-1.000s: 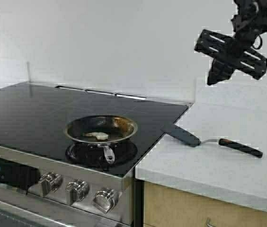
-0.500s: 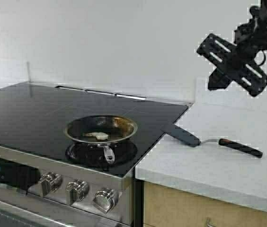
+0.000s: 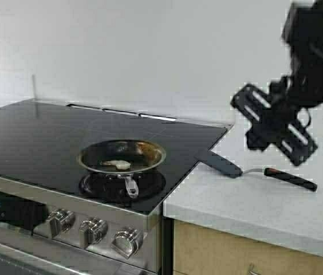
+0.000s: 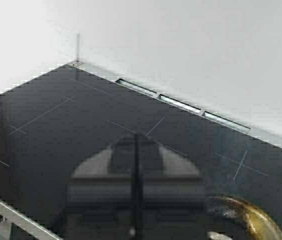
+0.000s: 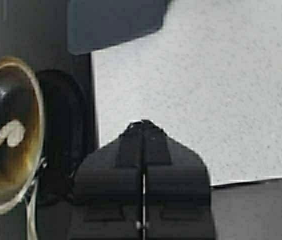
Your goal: Add oil to the pan and cook the shrimp and serve it
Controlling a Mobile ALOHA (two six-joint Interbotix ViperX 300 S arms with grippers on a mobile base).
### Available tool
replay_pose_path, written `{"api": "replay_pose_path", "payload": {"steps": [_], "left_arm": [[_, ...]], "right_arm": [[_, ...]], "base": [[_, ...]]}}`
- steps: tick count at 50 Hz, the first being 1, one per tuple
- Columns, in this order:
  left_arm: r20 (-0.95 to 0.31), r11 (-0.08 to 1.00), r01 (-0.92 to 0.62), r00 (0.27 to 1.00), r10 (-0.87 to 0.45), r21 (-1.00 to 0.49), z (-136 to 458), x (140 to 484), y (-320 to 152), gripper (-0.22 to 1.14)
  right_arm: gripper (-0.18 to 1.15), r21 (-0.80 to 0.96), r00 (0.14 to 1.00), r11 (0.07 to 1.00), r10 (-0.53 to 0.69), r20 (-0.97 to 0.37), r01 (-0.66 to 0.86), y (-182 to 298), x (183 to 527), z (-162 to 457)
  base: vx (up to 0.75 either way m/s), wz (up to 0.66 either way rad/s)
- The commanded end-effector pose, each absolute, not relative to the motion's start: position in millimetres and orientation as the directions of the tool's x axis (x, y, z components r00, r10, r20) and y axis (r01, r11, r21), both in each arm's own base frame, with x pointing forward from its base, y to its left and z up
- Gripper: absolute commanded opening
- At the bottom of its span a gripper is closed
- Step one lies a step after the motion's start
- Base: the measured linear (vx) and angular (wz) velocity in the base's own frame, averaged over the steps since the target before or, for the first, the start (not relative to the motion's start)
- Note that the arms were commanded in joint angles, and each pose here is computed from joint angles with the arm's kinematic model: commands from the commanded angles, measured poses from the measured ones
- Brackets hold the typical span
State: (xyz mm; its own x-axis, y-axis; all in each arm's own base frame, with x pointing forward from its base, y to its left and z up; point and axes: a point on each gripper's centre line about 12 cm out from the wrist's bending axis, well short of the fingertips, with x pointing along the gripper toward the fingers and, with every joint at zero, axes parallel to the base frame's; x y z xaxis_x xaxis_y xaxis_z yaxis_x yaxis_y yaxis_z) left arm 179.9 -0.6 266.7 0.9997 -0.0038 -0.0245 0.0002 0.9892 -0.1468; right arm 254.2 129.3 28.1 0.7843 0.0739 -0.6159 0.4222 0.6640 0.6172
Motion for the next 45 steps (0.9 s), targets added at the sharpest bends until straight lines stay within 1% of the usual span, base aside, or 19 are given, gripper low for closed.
{"api": "replay_pose_path", "payload": {"steps": [1,5,14,19,22,25,31,32,35,37,45], "left_arm": [[-0.015,0.989,0.001,1.0,-0.004,-0.148,270,181,-1,0.03],[-0.014,0.989,0.001,1.0,-0.004,-0.15,270,181,-1,0.03],[-0.015,0.989,0.001,1.0,-0.004,-0.15,270,181,-1,0.03],[-0.015,0.989,0.001,1.0,-0.004,-0.15,270,181,-1,0.03],[-0.015,0.989,0.001,1.0,-0.004,-0.15,270,181,-1,0.03],[-0.015,0.989,0.001,1.0,-0.004,-0.15,270,181,-1,0.03],[-0.015,0.989,0.001,1.0,-0.004,-0.15,270,181,-1,0.03],[-0.015,0.989,0.001,1.0,-0.004,-0.15,270,181,-1,0.03],[-0.014,0.989,0.001,1.0,-0.004,-0.15,271,181,-1,0.03],[-0.014,0.989,0.001,1.0,-0.004,-0.15,271,181,-1,0.03],[-0.014,0.988,0.001,1.0,-0.003,-0.151,271,181,-1,0.03]], "right_arm": [[0.09,0.65,0.794,0.597,0.035,-0.607,0.471,123,255,12],[0.09,0.666,0.793,0.556,0.021,-0.609,0.497,121,254,-2],[0.11,0.701,0.81,0.53,0.043,-0.585,0.478,124,257,-25],[0.16,0.725,0.817,0.503,0.063,-0.573,0.47,127,261,-34],[0.25,0.736,0.818,0.48,0.061,-0.572,0.478,125,263,-39],[0.39,0.759,0.829,0.44,0.056,-0.557,0.48,123,268,-41],[0.76,0.813,0.865,0.399,0.089,-0.494,0.423,123,281,-40],[0.86,0.825,0.872,0.393,0.104,-0.478,0.405,124,284,-39],[1.02,0.845,0.881,0.375,0.131,-0.455,0.381,125,291,-39],[1.06,0.852,0.881,0.364,0.141,-0.451,0.377,124,294,-39],[1.04,0.867,0.882,0.296,0.131,-0.453,0.401,115,301,-43]], "base": [[0.0,0.0],[0.0,0.0],[0.0,0.0],[0.0,0.0],[0.0,0.0],[0.0,0.0],[0.0,0.0],[0.0,0.0],[0.0,0.0],[0.0,0.0],[0.0,0.0]]}}
